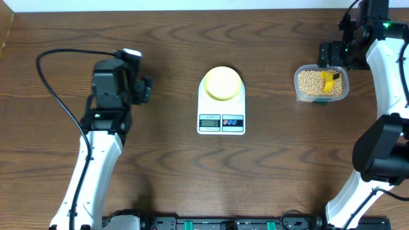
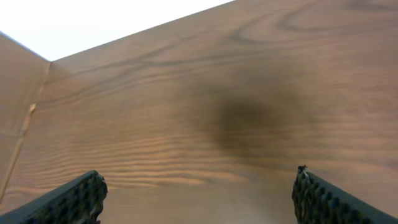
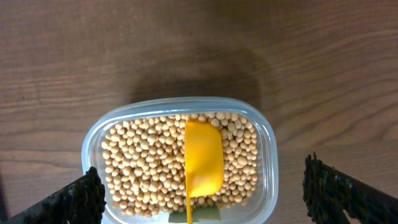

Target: Scoop item into bowl and weigh 50g on scale

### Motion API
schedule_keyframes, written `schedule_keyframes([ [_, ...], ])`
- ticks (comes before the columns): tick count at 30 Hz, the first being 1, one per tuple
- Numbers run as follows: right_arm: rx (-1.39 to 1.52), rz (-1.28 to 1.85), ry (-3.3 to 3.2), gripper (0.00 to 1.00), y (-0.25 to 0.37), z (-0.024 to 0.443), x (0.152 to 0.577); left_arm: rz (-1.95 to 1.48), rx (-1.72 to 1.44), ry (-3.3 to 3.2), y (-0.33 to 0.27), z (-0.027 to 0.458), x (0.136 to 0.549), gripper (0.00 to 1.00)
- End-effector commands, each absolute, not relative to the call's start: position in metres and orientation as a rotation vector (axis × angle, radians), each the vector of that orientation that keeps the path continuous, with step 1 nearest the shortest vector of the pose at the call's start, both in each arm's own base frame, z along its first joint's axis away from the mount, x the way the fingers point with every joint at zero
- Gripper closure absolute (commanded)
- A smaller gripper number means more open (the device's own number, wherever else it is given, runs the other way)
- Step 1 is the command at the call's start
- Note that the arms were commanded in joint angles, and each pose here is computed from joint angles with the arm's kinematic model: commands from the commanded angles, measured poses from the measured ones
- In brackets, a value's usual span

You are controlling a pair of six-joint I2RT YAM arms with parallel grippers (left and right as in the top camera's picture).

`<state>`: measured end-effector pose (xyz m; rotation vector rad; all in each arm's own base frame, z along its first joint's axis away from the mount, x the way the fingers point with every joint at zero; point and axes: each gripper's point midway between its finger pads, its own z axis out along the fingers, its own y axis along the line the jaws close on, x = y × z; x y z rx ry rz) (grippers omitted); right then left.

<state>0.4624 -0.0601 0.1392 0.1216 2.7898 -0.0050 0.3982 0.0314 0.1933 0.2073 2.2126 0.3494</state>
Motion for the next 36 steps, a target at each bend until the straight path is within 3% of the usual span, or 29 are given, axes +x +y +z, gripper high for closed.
schedule_keyframes([
  [1,0.124,-0.009,2.785,0.01,-0.063,0.14,0.465,0.394,0.136,2.219,0.055,0.187,0.403,0.02],
  [24,0.124,-0.009,2.785,0.01,-0.063,0.14,0.465,0.089,0.143,2.248,0.026,0.182,0.406,0.02],
  [30,0.124,-0.009,2.785,0.01,-0.063,0.14,0.465,-0.184,0.087,2.362,-0.006,0.169,0.386,0.02],
  [36,0.124,-0.009,2.785,0.01,-0.063,0.14,0.465,-0.443,0.171,2.551,-0.063,0.144,0.34,0.02],
])
